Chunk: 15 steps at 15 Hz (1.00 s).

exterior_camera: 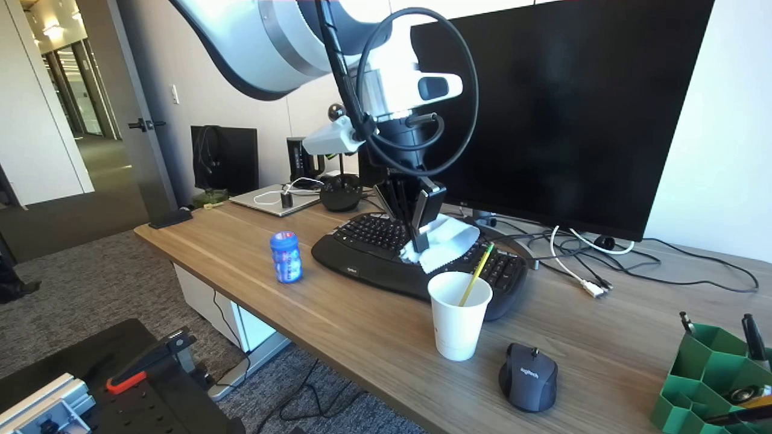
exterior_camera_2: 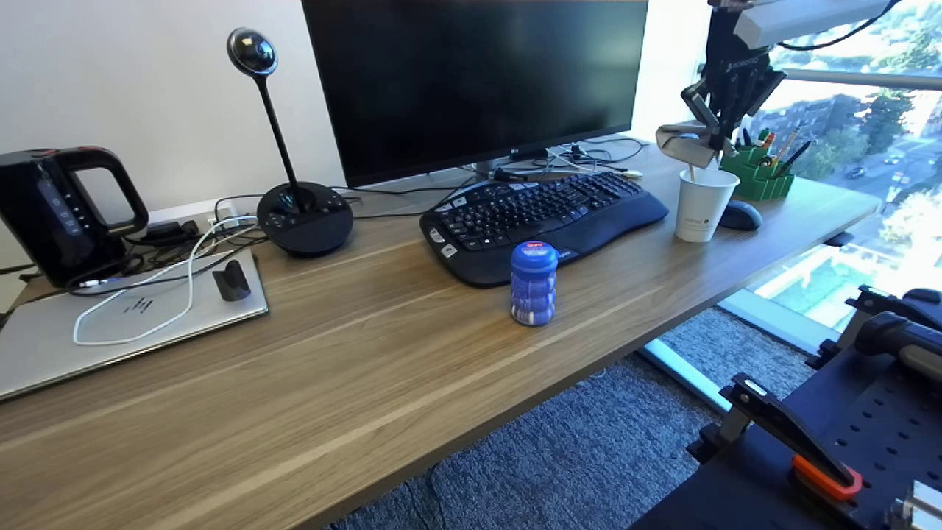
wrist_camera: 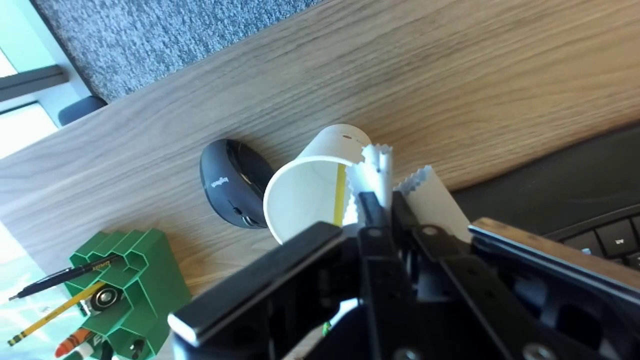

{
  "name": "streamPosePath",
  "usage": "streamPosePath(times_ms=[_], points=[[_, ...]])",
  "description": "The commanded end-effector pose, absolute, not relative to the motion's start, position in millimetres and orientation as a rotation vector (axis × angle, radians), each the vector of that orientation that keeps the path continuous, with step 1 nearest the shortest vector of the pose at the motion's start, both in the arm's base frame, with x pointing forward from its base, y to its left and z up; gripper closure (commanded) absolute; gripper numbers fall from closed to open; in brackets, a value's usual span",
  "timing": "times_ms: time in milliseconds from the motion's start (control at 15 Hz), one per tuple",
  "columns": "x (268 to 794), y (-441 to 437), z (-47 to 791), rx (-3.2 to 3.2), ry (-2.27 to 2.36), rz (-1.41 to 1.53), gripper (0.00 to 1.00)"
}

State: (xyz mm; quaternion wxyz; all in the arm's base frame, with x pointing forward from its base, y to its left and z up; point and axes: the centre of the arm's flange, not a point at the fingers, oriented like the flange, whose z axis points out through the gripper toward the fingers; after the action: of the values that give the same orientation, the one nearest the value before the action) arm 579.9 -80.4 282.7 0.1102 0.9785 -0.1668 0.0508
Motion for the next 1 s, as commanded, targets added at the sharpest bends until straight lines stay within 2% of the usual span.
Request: streamPosePath(times_ms=[0, 933], points=[[583, -92, 286, 2.857, -0.565, 0.135, 0.98], [592, -123, 276, 2.805, -0.782, 0.049, 0.98]])
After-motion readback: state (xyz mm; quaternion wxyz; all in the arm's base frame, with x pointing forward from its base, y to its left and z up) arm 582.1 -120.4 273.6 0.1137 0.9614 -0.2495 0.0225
